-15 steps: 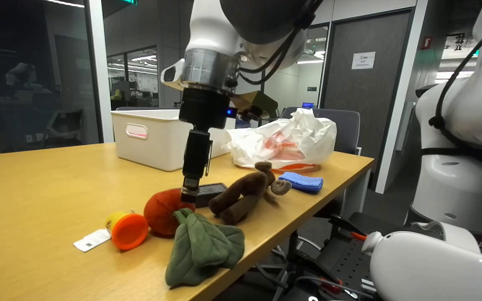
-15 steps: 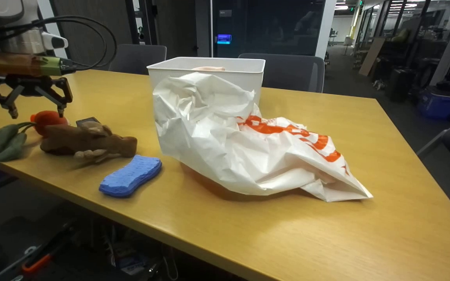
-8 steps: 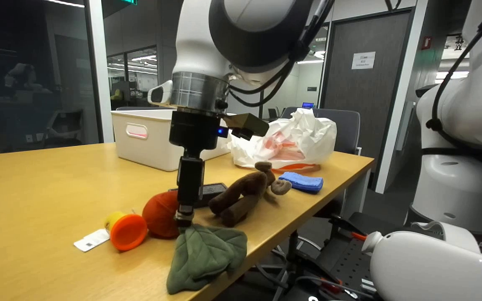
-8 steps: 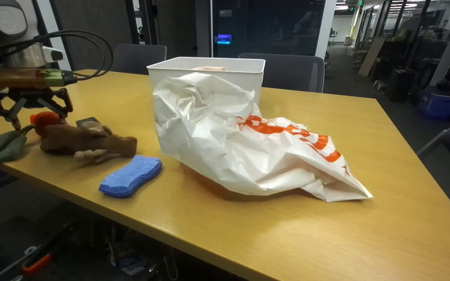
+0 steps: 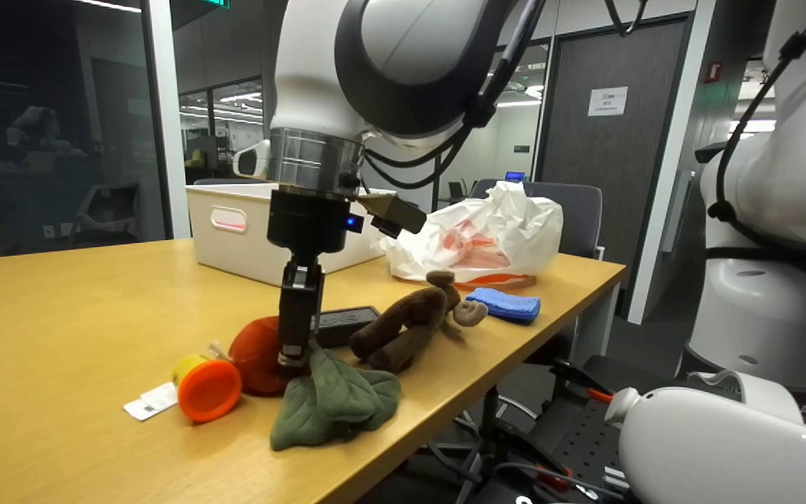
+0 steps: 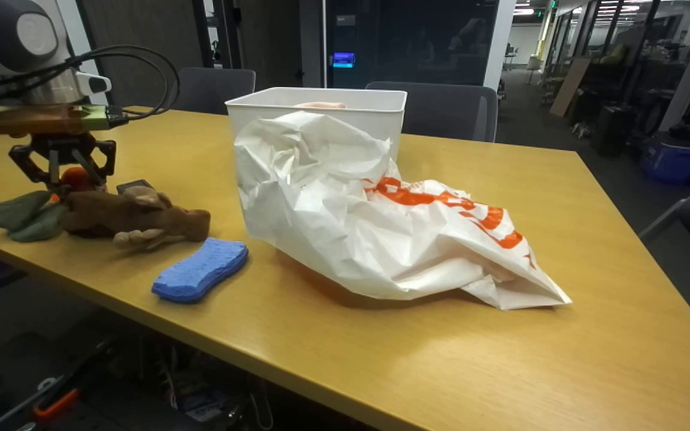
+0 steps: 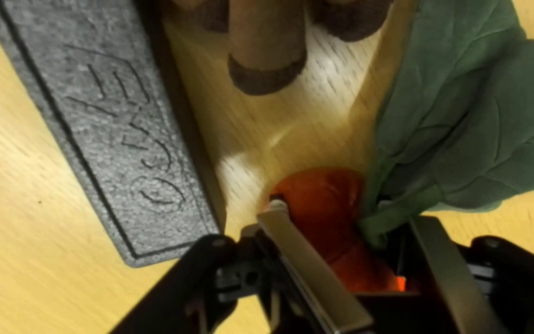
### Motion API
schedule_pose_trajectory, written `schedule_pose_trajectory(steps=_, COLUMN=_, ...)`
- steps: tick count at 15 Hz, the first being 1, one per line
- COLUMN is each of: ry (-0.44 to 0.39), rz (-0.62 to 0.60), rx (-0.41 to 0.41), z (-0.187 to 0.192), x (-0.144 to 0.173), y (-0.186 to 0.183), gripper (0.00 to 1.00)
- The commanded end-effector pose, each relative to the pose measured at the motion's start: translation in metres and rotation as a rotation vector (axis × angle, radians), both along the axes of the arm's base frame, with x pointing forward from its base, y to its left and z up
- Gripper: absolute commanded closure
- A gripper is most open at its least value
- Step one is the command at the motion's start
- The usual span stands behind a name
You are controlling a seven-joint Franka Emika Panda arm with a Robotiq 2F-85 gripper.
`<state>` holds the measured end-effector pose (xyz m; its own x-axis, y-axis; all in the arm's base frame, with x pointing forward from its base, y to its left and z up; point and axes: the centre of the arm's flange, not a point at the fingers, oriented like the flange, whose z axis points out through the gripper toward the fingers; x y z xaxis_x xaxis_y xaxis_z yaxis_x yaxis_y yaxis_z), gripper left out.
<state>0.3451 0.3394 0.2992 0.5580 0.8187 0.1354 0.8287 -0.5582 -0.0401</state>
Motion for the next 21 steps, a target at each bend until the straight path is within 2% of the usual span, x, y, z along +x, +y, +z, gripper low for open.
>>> schedule_pose_trajectory(steps=1, ry=-0.003, rz=-0.048, rx=0.008, z=-0.002, x=0.011, y=0.003, gripper=0.80)
schedule_pose_trajectory(steps=3, ry=-0.004, rz=-0.079, rx=0.011, z=0.010, x=0.013, y=0.000, gripper=0.94)
schedule_pose_trajectory(steps=4, ry=-0.003, rz=-0.112, rx=0.032, z=0.027, x=0.014, y=-0.005, gripper=0.97)
schedule_pose_trajectory(steps=5, ry=0.000, rz=-0.139, rx=0.051, z=0.039, x=0.015, y=-0.011, gripper=0.94)
schedule_pose_trajectory(steps=7, ry=-0.017, rz=-0.235, rx=0.083, z=0.070, x=0.018, y=-0.032, gripper=0.95)
schedule_pose_trajectory(steps=10, ry=-0.095, rz=-0.381, rx=0.092, z=0.114, x=0.015, y=-0.065, gripper=0.95)
schedule_pose_trajectory(steps=14, ry=-0.205, rz=-0.557, rx=0.103, z=0.166, x=0.008, y=-0.138, gripper=0.95)
schedule_pose_trajectory(steps=18, ry=-0.298, rz=-0.742, rx=0.111, z=0.192, x=0.001, y=-0.215, gripper=0.95)
schedule_pose_trajectory(steps=21, ry=-0.364, rz=-0.882, rx=0.088, z=0.189, x=0.001, y=-0.267, gripper=0.95)
